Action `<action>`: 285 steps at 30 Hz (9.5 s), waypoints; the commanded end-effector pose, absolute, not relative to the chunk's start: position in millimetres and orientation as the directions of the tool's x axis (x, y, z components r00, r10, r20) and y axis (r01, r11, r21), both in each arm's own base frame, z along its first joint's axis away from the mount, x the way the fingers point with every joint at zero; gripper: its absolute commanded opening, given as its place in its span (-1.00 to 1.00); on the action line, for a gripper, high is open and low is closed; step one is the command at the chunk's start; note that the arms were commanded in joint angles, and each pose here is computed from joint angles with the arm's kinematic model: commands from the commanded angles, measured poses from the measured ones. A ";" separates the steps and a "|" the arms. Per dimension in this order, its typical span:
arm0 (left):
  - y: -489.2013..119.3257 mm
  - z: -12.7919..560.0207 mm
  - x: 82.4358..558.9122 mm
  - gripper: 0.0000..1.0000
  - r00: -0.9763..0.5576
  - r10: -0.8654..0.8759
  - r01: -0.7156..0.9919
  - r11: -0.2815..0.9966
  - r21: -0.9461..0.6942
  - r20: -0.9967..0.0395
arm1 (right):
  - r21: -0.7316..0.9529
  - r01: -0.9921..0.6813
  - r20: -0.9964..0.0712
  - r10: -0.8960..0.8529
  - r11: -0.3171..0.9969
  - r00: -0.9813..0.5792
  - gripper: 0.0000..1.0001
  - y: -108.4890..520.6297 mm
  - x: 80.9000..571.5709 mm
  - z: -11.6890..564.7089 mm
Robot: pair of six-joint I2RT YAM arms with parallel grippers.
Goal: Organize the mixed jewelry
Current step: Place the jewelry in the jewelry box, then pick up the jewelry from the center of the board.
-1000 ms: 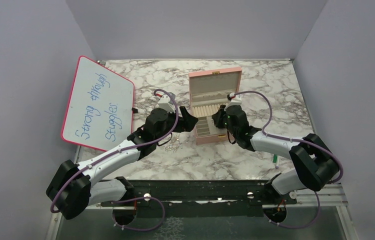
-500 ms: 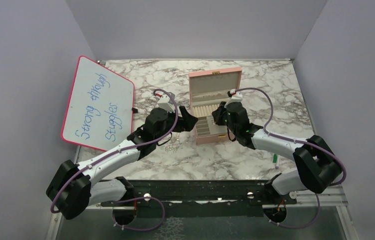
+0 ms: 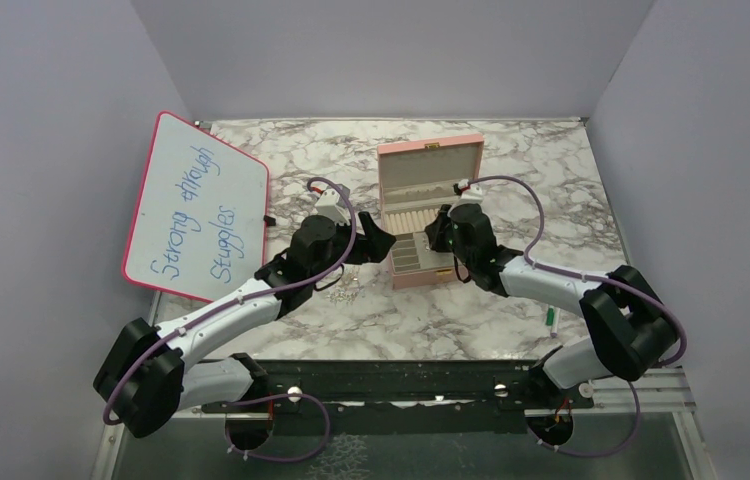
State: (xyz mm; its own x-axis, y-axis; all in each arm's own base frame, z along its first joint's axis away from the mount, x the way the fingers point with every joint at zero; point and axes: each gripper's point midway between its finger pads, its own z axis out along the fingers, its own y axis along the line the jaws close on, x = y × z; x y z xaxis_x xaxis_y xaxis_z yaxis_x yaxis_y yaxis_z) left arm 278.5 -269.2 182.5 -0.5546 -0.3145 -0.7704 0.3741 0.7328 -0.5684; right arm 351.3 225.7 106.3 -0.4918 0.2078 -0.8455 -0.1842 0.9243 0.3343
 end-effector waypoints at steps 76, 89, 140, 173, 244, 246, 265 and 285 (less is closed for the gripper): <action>-200.4 39.9 274.4 -0.40 -0.883 -0.133 -0.004 0.961 -0.275 -0.451 | 0.537 -0.353 -0.670 0.134 0.766 -0.730 -0.42 260.1 274.5 149.3; -203.5 47.4 270.4 -0.81 -0.899 -0.085 0.036 0.964 -0.265 -0.430 | 0.537 -0.319 -0.660 0.153 0.781 -0.735 -0.42 256.1 275.1 146.5; -221.3 6.8 279.2 -0.88 -0.893 0.236 0.274 0.960 -0.048 -0.383 | 0.509 -0.233 -0.645 0.188 0.828 -0.740 -0.46 237.9 272.5 137.3; -238.6 177.5 254.3 -1.00 -0.659 0.254 0.549 0.806 -0.222 -0.708 | 0.525 -0.621 -0.798 0.084 0.582 -0.597 -0.05 293.5 271.5 180.7; -283.0 304.9 203.6 -1.00 -0.543 0.159 0.776 0.470 -0.420 -0.825 | 0.358 -0.915 -0.917 0.256 0.185 -0.306 0.15 329.3 235.0 259.4; -283.6 304.8 202.9 -1.00 -0.544 0.160 0.778 0.465 -0.423 -0.824 | 0.354 -0.917 -0.918 0.257 0.185 -0.303 0.15 330.5 236.6 259.8; -287.3 307.5 203.2 -1.00 -0.545 0.152 0.781 0.451 -0.433 -0.824 | 0.412 -0.886 -0.896 0.270 0.213 -0.352 0.06 347.8 262.2 246.4; -265.1 302.4 233.0 -1.00 -0.548 0.068 0.673 0.628 -0.391 -0.834 | 0.479 -0.671 -0.875 0.369 0.565 -0.314 -0.87 294.4 299.9 267.6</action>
State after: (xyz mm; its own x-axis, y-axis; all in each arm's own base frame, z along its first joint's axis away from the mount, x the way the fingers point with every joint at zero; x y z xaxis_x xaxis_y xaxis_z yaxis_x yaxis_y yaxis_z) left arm 216.8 -276.1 295.9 -0.5673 0.1374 -0.8120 0.7257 0.5495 -0.4140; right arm 288.6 306.4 260.2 -0.3359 0.3671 -0.8674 -0.7334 0.4759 0.4854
